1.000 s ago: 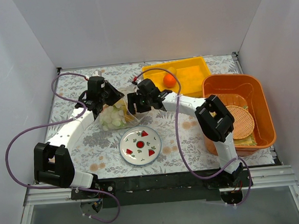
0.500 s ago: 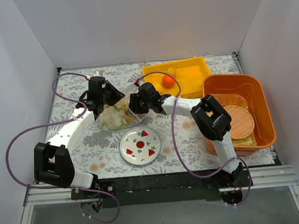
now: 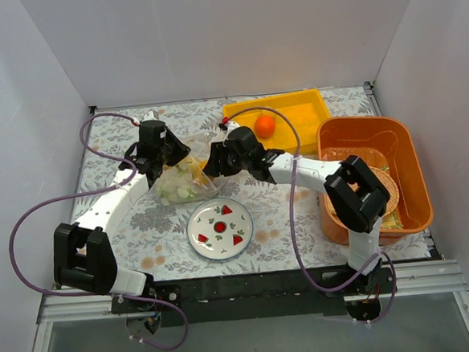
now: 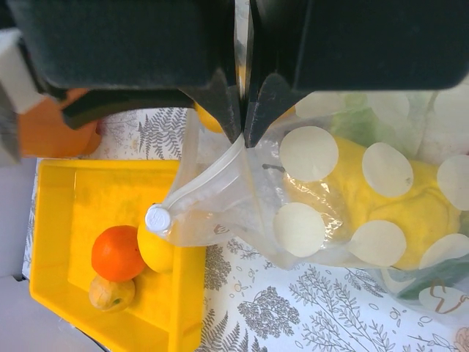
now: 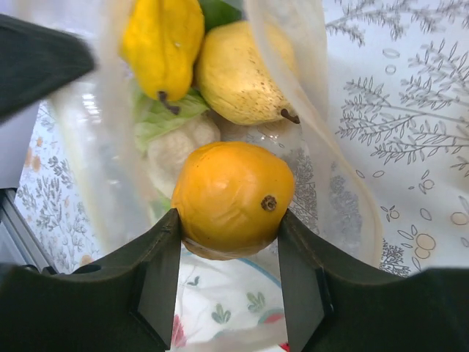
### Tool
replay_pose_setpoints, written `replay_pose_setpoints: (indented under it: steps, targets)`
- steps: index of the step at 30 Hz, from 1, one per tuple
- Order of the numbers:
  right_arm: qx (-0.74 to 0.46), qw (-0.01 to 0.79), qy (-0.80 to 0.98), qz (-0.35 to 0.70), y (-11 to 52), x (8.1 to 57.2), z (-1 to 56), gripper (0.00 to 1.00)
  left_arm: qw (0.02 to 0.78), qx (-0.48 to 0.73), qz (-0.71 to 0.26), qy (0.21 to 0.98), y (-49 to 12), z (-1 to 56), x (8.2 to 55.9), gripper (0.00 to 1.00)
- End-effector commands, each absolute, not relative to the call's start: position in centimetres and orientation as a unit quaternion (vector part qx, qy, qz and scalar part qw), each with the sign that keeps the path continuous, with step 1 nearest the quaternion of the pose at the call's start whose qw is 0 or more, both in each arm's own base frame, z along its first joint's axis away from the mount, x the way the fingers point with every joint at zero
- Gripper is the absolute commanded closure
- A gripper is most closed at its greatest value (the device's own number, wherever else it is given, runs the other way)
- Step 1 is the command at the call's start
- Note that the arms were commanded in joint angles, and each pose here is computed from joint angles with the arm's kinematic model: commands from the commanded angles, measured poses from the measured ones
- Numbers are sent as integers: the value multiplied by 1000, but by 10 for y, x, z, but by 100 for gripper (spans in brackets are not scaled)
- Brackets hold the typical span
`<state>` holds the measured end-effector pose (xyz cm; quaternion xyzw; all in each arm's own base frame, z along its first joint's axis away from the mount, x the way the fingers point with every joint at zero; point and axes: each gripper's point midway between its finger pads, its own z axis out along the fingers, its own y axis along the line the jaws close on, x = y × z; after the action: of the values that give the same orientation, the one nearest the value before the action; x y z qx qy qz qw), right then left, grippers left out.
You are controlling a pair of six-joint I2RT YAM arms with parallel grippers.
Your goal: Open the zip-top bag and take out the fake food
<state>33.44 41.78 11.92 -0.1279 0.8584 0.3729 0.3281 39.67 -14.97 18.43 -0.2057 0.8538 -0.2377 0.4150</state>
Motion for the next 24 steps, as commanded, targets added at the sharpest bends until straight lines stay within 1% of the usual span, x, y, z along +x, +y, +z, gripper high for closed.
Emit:
replay_pose_setpoints:
  steps: [1, 10, 14, 17, 21, 23, 24]
  targets:
    - [-144, 378, 837, 368, 406, 338, 159, 75, 430, -208, -216, 852, -137, 188, 401, 100]
    - [-157, 430, 836, 303, 373, 349, 201, 76, 429, -216, -213, 851, -129, 185, 403, 100]
    - [-148, 461, 832, 271, 347, 365, 226, 76, 428, -216, -218, 850, -129, 185, 404, 100]
    - [-132, 480, 833, 244, 321, 388, 237, 75, 432, -215, -221, 848, -129, 189, 403, 100]
    - [-101, 508, 836, 179, 281, 427, 243, 74, 433, -211, -230, 846, -132, 195, 402, 100]
    - [-100, 508, 842, 150, 273, 445, 231, 74, 432, -212, -235, 845, -133, 196, 402, 100]
    - [-95, 520, 836, 146, 269, 456, 240, 74, 433, -212, -236, 843, -134, 198, 403, 100]
